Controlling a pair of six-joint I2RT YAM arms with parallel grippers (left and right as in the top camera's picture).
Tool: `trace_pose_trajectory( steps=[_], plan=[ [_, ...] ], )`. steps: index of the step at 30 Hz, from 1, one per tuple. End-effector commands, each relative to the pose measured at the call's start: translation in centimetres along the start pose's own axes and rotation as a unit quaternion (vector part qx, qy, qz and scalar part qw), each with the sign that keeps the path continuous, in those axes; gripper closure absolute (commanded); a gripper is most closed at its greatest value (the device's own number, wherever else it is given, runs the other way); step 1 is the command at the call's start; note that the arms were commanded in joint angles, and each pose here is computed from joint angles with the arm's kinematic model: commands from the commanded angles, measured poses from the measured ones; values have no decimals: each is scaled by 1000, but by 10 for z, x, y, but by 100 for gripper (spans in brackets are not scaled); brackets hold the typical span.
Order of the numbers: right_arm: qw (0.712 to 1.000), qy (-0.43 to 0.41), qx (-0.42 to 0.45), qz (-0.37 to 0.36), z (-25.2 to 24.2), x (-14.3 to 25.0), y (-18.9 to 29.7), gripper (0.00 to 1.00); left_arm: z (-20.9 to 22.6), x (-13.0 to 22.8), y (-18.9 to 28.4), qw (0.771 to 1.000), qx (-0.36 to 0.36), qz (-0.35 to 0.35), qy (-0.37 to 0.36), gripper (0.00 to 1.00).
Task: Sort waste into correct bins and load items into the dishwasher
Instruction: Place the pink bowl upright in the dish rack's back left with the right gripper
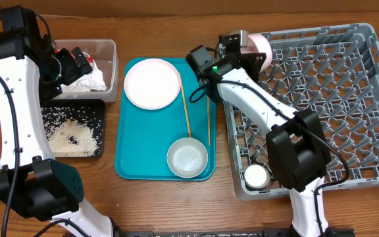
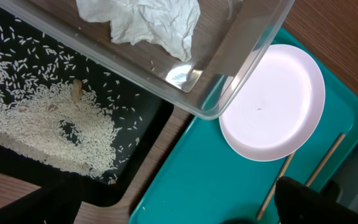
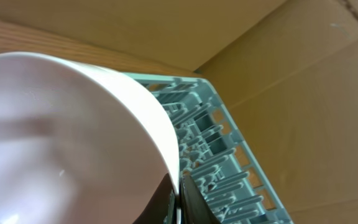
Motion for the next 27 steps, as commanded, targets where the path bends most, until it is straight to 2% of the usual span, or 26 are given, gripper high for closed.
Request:
trace_pose_trajectory(
  steps=[1, 4, 6, 7, 8, 11, 15, 21, 24, 27],
  plan=[
    [998, 2, -51, 40, 9, 9, 1, 96, -1, -1, 11, 1000, 0, -17, -9, 0],
    [994, 12, -85, 64, 17, 16, 6, 92, -1, 0, 11, 1000, 0, -17, -9, 0],
    [992, 23, -103, 73, 20, 19, 14, 83, -1, -1, 11, 1000, 0, -17, -9, 0],
    [990, 26, -113, 76, 22, 20, 19, 73, -1, -1, 11, 1000, 0, -17, -9, 0],
    [987, 30, -133, 82, 25, 21, 28, 48, -1, -1, 11, 1000, 0, -17, -9, 0],
    [980, 37, -173, 94, 30, 20, 48, 15, -1, -1, 11, 1000, 0, -17, -9, 0],
    [961, 44, -241, 131, 36, 20, 74, 6, -1, -1, 11, 1000, 0, -17, -9, 0],
    [917, 41, -340, 204, 28, 10, 102, 5, -1, -1, 11, 1000, 0, -17, -9, 0],
    [872, 76, -414, 248, 28, 14, 122, 6, -1, -1, 11, 1000, 0, -17, -9, 0],
    [810, 124, -487, 304, 32, 33, 142, 13, -1, -1, 11, 1000, 0, -17, -9, 0]
  ],
)
Point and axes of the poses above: each gripper's point midway between its finger pads, its own y axis back along the fingers, its own z axis along the line the jaws close on, x = y × z, the point moved 6 cm from there along y, back along the fingers, and after that the axes turned 6 degrees about -y, right-handed, at the moved point
